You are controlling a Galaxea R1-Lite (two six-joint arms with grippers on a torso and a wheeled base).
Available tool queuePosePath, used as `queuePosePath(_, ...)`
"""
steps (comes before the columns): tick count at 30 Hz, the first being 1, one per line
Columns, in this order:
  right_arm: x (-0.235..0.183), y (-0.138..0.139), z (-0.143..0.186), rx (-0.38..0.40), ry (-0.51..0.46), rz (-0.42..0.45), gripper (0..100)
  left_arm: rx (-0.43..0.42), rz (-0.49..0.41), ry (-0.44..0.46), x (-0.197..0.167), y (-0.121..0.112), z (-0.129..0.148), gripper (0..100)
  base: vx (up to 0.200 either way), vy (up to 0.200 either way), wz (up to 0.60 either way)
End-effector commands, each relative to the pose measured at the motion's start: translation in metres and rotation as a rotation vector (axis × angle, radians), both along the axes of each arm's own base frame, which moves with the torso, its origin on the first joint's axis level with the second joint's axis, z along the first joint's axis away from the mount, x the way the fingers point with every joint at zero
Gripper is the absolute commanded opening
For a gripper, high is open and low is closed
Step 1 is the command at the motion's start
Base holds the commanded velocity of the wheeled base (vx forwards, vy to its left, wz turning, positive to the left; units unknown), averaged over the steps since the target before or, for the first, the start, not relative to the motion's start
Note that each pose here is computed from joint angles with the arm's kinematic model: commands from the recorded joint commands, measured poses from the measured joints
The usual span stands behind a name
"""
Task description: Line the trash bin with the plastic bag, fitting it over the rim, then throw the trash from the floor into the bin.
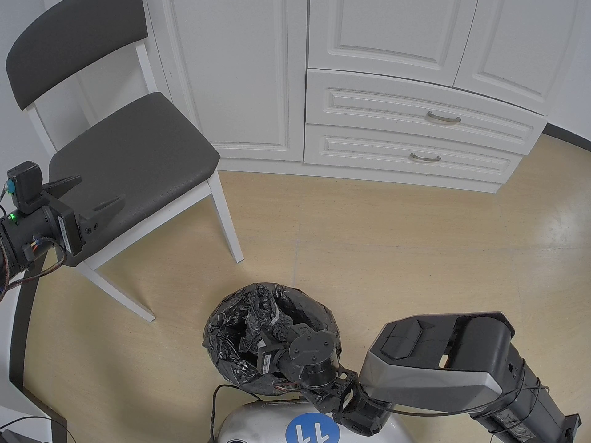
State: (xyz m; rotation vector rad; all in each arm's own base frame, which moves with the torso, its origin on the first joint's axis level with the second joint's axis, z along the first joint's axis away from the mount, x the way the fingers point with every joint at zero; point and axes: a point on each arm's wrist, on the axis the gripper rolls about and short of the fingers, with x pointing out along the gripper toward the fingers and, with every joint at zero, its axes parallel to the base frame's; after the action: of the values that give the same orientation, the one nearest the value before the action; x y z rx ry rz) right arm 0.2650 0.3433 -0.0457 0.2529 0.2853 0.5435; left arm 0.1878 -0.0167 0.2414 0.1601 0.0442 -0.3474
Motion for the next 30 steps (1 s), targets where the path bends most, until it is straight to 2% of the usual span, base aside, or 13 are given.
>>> queuePosePath(1,0.001,0.001,-0.003,-0.002,0.001,-0.002,100,0.000,0.000,-0.001,0.000,0.000,0.000,100,0.000,0.000,0.00)
queuePosePath(16,0.002,-0.001,-0.001,-0.006,-0.005,-0.007,100,0.000,0.000,-0.001,0.000,0.000,0.000,100,0.000,0.000,0.00)
queuePosePath(21,0.002,-0.007,0.012,-0.017,-0.012,-0.012,100,0.000,0.000,0.000,0.000,0.000,0.000,100,0.000,0.000,0.00)
queuePosePath(24,-0.008,-0.025,0.040,-0.094,-0.032,0.003,100,0.000,-0.008,0.005,0.000,-0.001,-0.001,100,0.000,0.000,0.00)
queuePosePath(26,-0.008,-0.026,0.041,-0.100,-0.032,0.003,100,0.000,-0.008,0.005,0.000,-0.001,-0.001,100,0.000,0.000,0.00)
queuePosePath(27,-0.014,-0.046,0.063,-0.222,-0.057,0.011,100,0.001,-0.011,0.014,0.002,-0.002,-0.003,100,0.000,0.000,0.00)
queuePosePath(29,-0.014,-0.062,0.080,-0.274,-0.100,-0.009,100,0.001,-0.009,0.017,0.004,-0.002,-0.003,100,0.000,0.000,0.00)
queuePosePath(30,-0.014,-0.062,0.080,-0.274,-0.100,-0.009,100,0.001,-0.009,0.017,0.004,-0.002,-0.003,100,0.000,0.000,0.00)
